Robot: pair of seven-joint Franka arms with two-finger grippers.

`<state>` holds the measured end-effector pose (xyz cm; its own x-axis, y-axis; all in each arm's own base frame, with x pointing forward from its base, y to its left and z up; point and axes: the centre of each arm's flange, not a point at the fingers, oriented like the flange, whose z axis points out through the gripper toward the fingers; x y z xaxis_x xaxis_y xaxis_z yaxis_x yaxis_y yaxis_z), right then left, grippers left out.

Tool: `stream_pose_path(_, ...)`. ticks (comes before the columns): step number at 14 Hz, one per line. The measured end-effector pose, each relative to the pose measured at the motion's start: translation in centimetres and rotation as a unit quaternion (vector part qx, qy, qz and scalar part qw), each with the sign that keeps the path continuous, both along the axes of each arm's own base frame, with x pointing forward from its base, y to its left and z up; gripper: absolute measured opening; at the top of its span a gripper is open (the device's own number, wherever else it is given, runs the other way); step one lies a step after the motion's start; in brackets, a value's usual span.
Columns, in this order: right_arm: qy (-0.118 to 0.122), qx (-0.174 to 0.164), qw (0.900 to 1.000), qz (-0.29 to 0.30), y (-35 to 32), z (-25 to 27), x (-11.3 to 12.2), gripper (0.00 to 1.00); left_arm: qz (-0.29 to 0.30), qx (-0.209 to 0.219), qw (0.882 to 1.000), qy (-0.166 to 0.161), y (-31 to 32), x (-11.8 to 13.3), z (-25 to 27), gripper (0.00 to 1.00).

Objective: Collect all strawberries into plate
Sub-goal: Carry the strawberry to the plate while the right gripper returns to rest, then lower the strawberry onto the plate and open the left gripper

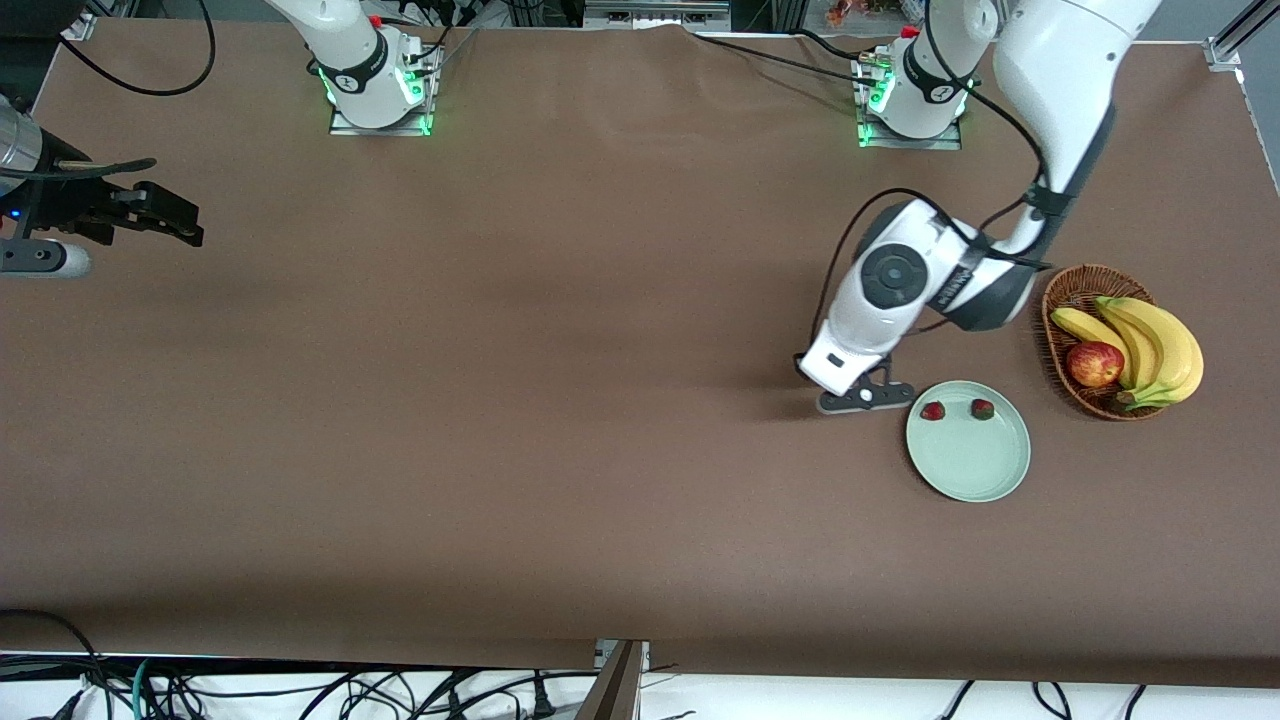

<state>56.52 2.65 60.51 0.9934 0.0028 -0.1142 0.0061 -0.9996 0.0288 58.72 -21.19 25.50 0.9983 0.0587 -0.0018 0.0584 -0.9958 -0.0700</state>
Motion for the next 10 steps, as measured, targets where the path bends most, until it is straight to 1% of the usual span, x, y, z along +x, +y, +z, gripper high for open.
stream_pose_path(3, 0.0, 0.0, 1.0, 0.001, 0.1, 0.0, 0.0, 1.0, -0.071, -0.001, 0.997, 0.004, 7.2, 2.4, 0.4, 0.36)
stream_pose_path(5, 0.0, 0.0, 1.0, 0.001, 0.1, 0.0, 0.0, 1.0, -0.124, -0.002, 0.992, 0.003, 11.4, 3.8, 1.0, 0.36)
stream_pose_path(7, 0.0, 0.0, 1.0, 0.002, 0.1, -0.1, 0.0, 1.0, -0.179, -0.002, 0.984, 0.004, 14.9, 4.6, 1.3, 0.36)
stream_pose_path(10, 0.0, 0.0, 1.0, 0.002, 0.1, 0.0, 0.1, 1.0, -0.249, -0.013, 0.968, 0.008, 19.8, 5.2, -0.3, 0.36)
